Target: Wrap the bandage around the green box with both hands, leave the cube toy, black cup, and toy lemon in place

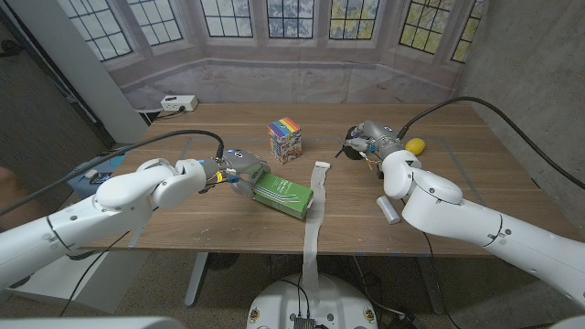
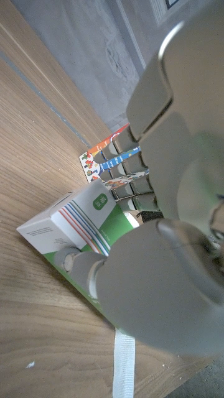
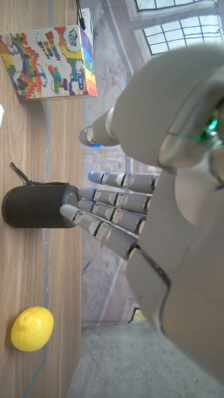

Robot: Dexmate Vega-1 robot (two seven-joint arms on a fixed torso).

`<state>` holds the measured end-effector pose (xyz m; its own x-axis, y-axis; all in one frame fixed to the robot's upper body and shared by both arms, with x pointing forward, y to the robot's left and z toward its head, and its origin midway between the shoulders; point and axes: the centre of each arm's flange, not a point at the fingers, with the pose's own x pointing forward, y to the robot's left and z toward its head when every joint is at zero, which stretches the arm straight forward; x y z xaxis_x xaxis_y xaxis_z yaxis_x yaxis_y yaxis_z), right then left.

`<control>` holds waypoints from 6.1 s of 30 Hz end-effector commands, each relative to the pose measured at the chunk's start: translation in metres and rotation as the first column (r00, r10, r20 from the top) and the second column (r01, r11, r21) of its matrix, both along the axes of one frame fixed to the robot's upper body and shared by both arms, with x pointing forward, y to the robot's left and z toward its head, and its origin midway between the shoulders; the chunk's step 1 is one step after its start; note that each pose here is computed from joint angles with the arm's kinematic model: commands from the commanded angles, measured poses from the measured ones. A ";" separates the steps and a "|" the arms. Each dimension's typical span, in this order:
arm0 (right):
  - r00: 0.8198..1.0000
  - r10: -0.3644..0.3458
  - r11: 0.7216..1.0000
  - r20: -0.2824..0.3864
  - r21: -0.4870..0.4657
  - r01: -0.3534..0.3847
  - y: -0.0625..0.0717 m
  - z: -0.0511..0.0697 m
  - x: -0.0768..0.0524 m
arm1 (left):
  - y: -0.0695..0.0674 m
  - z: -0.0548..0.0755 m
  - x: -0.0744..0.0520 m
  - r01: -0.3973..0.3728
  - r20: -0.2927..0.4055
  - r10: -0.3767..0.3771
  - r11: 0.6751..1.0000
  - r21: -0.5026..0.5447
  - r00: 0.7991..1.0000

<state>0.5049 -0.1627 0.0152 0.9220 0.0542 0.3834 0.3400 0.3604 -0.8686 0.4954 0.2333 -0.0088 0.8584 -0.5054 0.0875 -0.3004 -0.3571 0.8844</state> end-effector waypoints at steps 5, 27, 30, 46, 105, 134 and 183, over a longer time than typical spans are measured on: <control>1.000 -0.023 0.995 0.001 -0.097 0.023 0.025 0.004 0.011 | 0.001 -0.001 -0.001 0.000 0.005 0.001 1.000 -0.015 1.000; 0.999 -0.032 0.980 -0.011 -0.196 0.030 0.049 0.002 0.033 | -0.007 0.000 0.000 0.007 0.011 -0.007 1.000 -0.029 1.000; 0.999 -0.030 0.980 -0.018 -0.197 0.026 0.051 0.001 0.037 | -0.007 0.000 0.000 0.007 0.012 -0.007 1.000 -0.030 1.000; 0.997 -0.028 0.970 -0.077 -0.241 0.009 0.068 -0.005 0.062 | -0.009 -0.001 0.004 0.019 0.004 -0.019 0.999 -0.047 1.000; 0.987 -0.057 0.963 -0.151 -0.270 0.015 0.094 -0.038 0.098 | -0.010 -0.010 0.004 0.014 -0.004 -0.014 0.998 -0.068 1.000; 0.998 -0.042 0.960 -0.054 -0.279 0.026 0.085 -0.054 0.102 | -0.020 -0.012 0.001 0.030 -0.007 -0.030 0.998 -0.062 1.000; 0.994 -0.019 0.962 0.105 -0.270 0.047 0.086 -0.062 0.101 | -0.020 -0.013 0.007 0.037 -0.009 -0.038 0.996 -0.080 0.999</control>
<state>0.6111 -0.0763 -0.0497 0.9042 0.1392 0.4038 0.3940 0.0931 -0.9144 0.5014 0.2137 -0.0220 0.8401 -0.5301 0.1150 -0.3013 -0.2798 0.9116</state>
